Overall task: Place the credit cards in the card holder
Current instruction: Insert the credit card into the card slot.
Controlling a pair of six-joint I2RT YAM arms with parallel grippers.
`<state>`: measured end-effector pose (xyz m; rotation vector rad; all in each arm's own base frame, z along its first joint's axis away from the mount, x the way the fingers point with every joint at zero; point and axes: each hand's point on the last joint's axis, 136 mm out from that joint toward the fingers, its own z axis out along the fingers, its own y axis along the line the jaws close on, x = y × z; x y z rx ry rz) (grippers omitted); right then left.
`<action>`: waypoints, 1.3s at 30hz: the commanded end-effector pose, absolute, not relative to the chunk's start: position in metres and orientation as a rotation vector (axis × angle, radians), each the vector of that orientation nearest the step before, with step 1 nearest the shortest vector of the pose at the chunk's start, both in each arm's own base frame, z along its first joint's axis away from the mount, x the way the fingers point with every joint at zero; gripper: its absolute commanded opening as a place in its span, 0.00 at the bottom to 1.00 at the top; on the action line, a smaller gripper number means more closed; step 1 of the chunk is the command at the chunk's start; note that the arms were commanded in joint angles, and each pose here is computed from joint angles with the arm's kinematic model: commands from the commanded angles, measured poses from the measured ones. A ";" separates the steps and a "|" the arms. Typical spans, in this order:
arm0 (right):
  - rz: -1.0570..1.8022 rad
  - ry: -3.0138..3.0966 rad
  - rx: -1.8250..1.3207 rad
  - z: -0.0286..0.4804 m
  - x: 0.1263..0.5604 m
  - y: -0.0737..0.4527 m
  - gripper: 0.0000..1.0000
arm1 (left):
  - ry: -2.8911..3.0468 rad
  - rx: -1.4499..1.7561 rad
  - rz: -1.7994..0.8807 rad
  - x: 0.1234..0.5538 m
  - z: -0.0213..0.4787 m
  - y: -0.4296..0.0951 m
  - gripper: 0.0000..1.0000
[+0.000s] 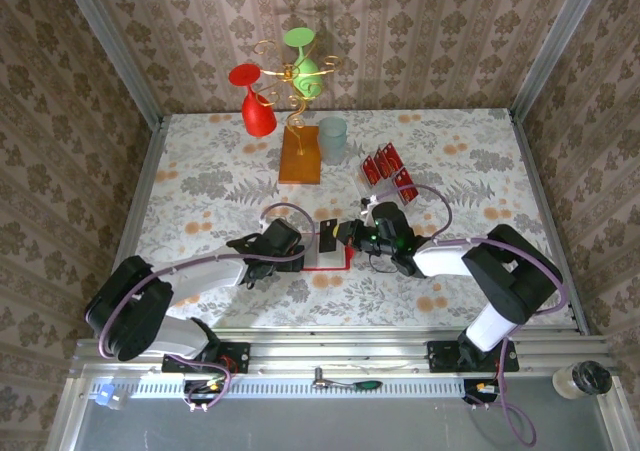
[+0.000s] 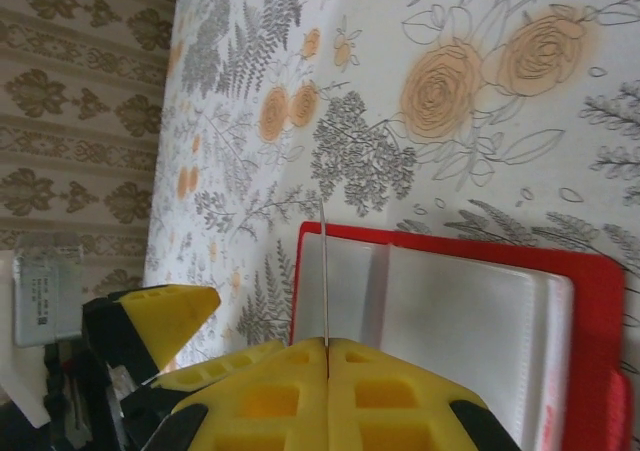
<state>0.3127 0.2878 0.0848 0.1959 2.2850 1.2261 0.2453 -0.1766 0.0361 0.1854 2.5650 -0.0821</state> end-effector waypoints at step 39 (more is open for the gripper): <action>1.257 2.228 0.264 0.054 0.320 0.296 0.00 | 2.625 0.154 0.063 0.233 0.017 -0.152 1.00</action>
